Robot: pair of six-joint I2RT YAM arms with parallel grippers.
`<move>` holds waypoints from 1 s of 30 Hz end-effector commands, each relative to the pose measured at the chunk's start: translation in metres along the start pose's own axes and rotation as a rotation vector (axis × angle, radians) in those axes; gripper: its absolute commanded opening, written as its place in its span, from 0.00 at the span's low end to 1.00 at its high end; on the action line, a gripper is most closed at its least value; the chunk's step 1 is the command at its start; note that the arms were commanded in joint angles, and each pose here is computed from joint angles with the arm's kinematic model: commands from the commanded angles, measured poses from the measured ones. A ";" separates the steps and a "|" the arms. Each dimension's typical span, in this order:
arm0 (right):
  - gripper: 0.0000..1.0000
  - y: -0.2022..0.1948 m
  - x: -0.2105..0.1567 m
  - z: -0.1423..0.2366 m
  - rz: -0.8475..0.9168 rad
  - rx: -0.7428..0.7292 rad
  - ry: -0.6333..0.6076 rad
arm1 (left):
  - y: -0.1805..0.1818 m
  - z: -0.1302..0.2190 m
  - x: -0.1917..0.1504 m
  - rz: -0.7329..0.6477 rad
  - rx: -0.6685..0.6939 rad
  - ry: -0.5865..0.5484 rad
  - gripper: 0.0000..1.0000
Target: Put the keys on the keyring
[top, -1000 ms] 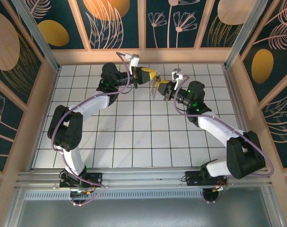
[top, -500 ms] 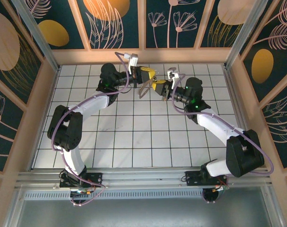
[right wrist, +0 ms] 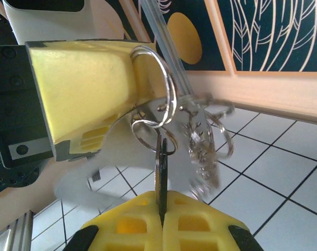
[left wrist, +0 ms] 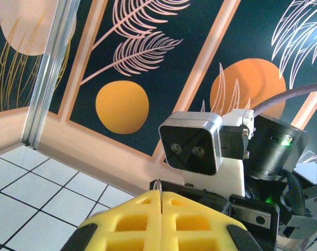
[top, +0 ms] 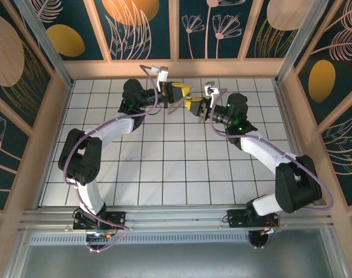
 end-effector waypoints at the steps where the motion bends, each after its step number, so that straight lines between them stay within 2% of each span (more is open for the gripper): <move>1: 0.00 0.017 0.003 -0.011 0.017 0.082 0.012 | -0.022 0.000 0.020 -0.062 -0.052 -0.052 0.00; 8: 0.00 0.009 0.002 0.003 0.020 0.028 0.004 | -0.021 0.000 0.018 -0.061 -0.051 -0.052 0.00; 9: 0.04 0.008 0.003 0.006 0.018 0.021 0.000 | -0.021 0.000 0.019 -0.061 -0.051 -0.053 0.00; 13: 0.35 0.006 0.008 0.024 0.014 -0.007 -0.031 | -0.020 0.000 0.018 -0.061 -0.049 -0.055 0.00; 15: 0.41 0.007 0.011 0.035 0.015 -0.018 -0.051 | -0.020 0.000 0.019 -0.060 -0.050 -0.057 0.00; 22: 0.44 0.021 0.035 0.068 0.051 -0.045 -0.158 | -0.022 0.000 0.020 -0.061 -0.053 -0.058 0.00; 30: 0.43 0.025 0.074 0.065 -0.033 -0.012 -0.292 | -0.021 0.001 0.019 -0.056 -0.051 -0.058 0.00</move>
Point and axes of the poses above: each hand's point on the last joint's axis, 136 mm out from that joint toward the fingers, its own z axis back along the fingers, its own y axis along the line the jaws close on, x = y × z, the point moved 3 cm from there along z, back along the fingers, and after that the axes turned 5 degrees about -z, right-handed, at the moved point
